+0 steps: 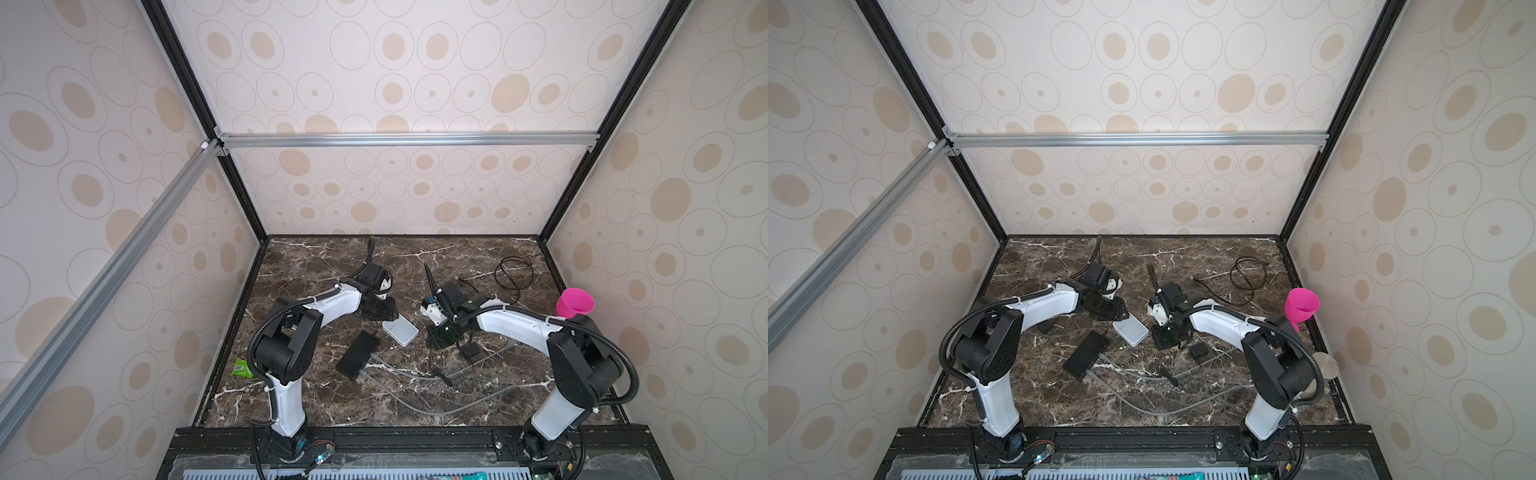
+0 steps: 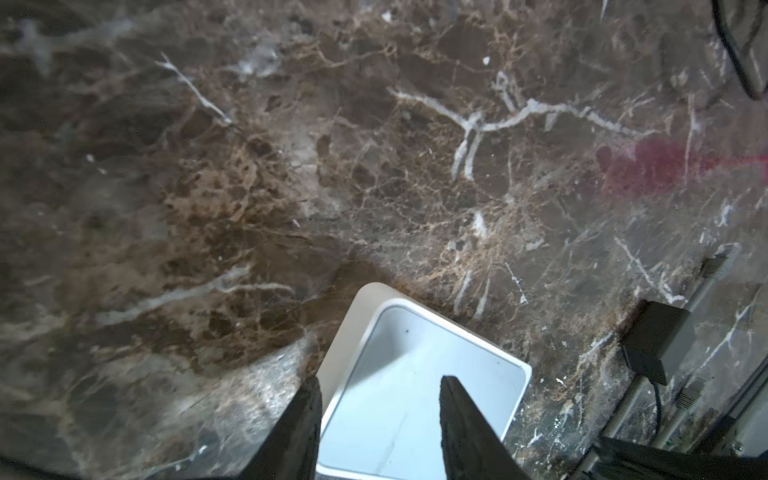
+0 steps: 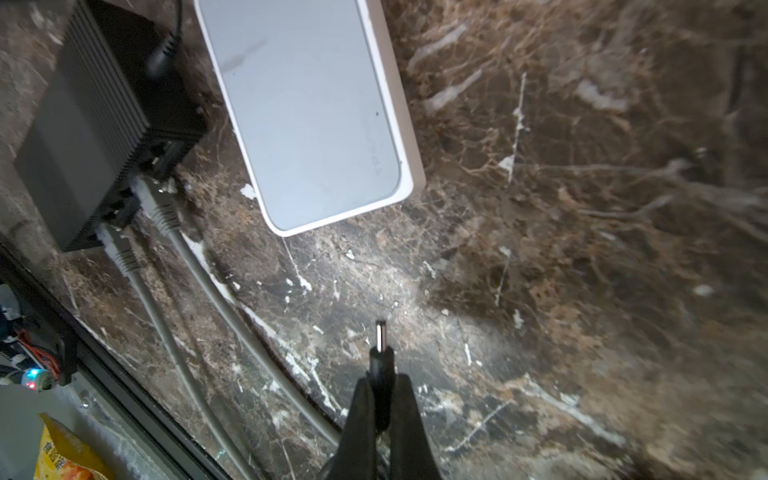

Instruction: Insert the plug into the switch port

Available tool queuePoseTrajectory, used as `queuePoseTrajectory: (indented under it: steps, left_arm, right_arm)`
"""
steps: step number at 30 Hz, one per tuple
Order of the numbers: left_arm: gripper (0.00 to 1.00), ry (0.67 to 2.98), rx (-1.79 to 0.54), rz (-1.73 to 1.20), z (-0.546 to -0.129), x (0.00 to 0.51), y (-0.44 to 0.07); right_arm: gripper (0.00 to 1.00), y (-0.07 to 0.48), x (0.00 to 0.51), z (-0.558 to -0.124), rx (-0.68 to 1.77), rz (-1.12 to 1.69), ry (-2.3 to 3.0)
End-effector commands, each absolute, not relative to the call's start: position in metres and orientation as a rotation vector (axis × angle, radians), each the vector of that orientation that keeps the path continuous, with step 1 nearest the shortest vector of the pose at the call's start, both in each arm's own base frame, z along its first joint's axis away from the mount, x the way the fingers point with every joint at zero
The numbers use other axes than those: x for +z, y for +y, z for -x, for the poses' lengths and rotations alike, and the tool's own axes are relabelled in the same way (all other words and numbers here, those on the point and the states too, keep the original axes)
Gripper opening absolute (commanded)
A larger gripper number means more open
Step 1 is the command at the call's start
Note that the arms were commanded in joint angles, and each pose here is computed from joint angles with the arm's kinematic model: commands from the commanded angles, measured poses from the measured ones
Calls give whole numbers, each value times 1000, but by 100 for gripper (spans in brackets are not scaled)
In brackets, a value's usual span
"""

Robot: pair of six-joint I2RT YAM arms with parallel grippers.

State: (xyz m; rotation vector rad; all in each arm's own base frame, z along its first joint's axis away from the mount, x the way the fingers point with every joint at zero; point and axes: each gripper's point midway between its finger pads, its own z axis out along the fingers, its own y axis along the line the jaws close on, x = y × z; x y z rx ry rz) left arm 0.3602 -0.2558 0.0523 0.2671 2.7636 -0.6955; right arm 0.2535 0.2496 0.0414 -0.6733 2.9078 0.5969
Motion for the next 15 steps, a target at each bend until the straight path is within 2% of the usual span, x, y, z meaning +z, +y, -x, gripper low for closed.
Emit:
queuePoseTrajectory:
  steps: [1, 9, 15]
  left_arm:
    - [47, 2755, -779, -293, -351, 50, -264]
    - [47, 2763, -921, -331, -324, 46, -276]
    - [46, 2769, -914, -348, -320, 43, -278]
  right_arm:
    - [0, 248, 27, -241, 571, 773, 2981]
    - [0, 253, 26, -246, 569, 837, 2969]
    - [0, 254, 27, -248, 561, 870, 2955]
